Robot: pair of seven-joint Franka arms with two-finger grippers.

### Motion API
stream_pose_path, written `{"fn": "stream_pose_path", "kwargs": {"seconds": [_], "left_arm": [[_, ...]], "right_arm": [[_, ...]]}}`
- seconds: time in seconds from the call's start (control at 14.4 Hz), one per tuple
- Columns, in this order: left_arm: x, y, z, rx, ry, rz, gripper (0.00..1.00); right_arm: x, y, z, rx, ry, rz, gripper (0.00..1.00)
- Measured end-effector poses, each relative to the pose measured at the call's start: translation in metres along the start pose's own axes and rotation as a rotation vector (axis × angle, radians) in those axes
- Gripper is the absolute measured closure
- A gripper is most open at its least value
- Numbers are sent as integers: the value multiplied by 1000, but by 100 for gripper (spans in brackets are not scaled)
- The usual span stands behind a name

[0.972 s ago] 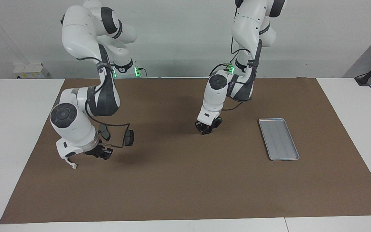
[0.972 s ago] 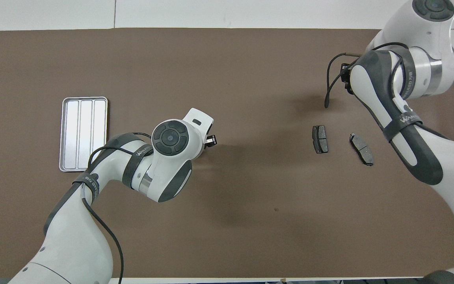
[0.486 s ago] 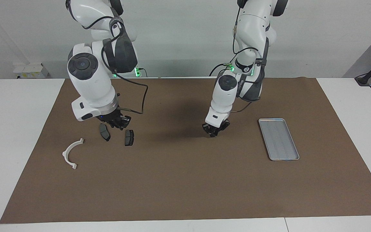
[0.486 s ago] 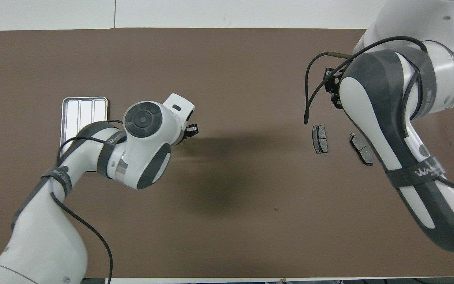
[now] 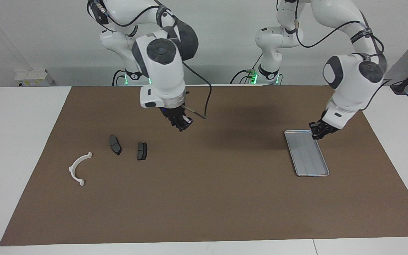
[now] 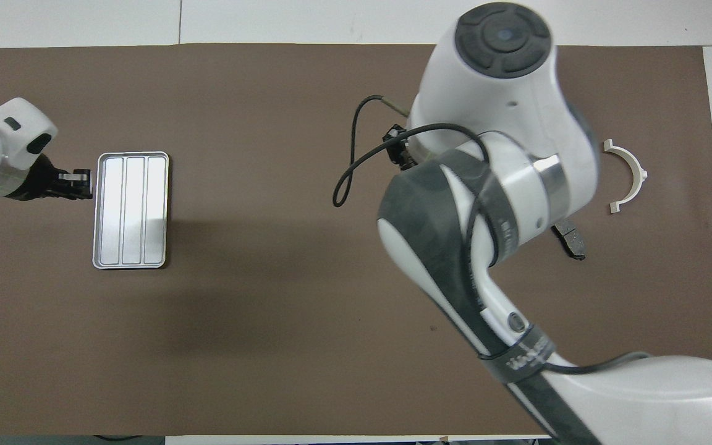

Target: Pick bearing gear from pile to tray

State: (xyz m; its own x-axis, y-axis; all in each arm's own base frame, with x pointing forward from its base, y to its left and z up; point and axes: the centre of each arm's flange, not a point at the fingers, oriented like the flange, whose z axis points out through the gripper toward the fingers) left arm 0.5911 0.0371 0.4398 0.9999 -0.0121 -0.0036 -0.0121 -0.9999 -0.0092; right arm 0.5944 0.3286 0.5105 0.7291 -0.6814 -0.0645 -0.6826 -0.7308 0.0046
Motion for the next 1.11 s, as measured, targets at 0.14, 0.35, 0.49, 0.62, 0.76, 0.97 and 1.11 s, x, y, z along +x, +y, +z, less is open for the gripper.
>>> {"fn": "stream_pose_path", "kwargs": {"seconds": [0.14, 0.35, 0.49, 0.62, 0.76, 0.97, 1.11], "left_arm": [[-8, -24, 21, -7, -5, 6, 76], [-24, -8, 68, -20, -19, 24, 76], [-34, 0, 89, -26, -24, 25, 76], [-39, 7, 94, -30, -28, 18, 76], [-42, 15, 97, -28, -19, 11, 76], [-50, 23, 116, -26, 5, 4, 76], [-55, 27, 122, -26, 1, 5, 76]], "right_arm": [[-40, -28, 32, 28, 4, 36, 65], [-65, -51, 97, -6, 29, 53, 65], [-76, -67, 143, 1, 54, 58, 65], [-79, -78, 175, 25, 54, 55, 65], [-76, -84, 193, 53, 54, 56, 65], [-72, -86, 207, 88, 69, 49, 65], [-73, -84, 217, 99, 72, 43, 65]]}}
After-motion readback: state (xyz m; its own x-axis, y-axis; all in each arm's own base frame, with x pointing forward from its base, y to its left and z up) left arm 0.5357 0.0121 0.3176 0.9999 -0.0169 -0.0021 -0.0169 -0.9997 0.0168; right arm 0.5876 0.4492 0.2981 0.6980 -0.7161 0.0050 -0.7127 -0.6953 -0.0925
